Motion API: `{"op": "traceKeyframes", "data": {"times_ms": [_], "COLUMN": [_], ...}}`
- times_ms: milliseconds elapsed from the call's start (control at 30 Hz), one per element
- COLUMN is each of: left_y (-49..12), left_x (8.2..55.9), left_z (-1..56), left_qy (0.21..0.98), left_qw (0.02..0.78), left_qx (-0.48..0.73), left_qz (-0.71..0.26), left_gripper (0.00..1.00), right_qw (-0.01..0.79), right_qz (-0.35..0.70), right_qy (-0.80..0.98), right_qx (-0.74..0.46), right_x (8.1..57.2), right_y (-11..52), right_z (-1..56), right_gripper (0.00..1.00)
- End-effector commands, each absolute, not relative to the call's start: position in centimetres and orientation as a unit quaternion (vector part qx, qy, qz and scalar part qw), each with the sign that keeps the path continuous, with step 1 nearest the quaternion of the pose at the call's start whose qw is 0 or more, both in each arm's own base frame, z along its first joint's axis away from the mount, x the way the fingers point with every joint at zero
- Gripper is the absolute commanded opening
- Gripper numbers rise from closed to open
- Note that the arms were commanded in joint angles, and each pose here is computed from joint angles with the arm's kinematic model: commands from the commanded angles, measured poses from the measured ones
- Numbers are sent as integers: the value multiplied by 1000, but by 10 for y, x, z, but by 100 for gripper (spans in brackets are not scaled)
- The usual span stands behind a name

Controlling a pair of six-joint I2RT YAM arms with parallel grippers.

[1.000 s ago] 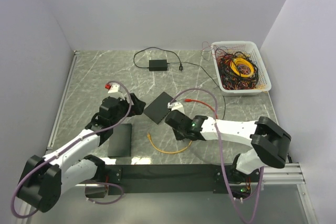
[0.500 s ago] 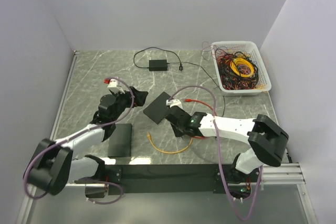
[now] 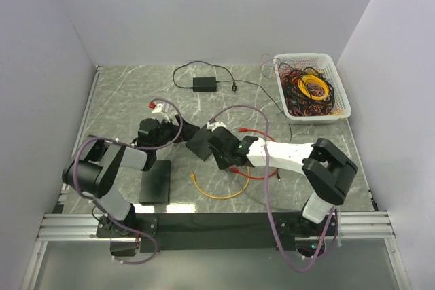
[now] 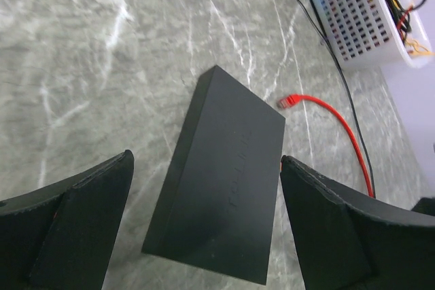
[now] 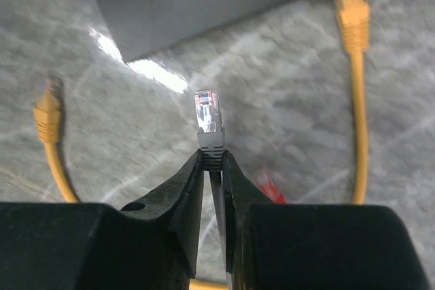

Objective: Insert the plug into the switch port

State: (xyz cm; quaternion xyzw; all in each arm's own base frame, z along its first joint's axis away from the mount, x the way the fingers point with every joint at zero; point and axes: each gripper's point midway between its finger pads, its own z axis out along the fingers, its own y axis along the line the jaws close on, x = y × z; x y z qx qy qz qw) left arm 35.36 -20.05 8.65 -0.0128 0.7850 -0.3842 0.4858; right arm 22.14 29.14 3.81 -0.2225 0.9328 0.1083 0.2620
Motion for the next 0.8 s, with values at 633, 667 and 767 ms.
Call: {"op": "traceKeyframes", "data": {"times_ms": [633, 667, 767], "left_y": [-226, -225, -226], "left_x": [341, 342, 341], "left_z": [72, 71, 65], "left_qy": [762, 763, 768], "left_qw": [459, 461, 456], "left_qx": [41, 41, 44], "left_qz": [-456, -451, -447], "left_gripper": [92, 92, 92], "right_qw": [262, 262, 267], "right_qz": [133, 133, 137], "right_qy": [928, 928, 928], "right_qx": [-228, -227, -222], "right_x": [246, 247, 251], "right_y": [325, 325, 325], "right_z": [36, 36, 40], "right_gripper": [0, 0, 0]}}
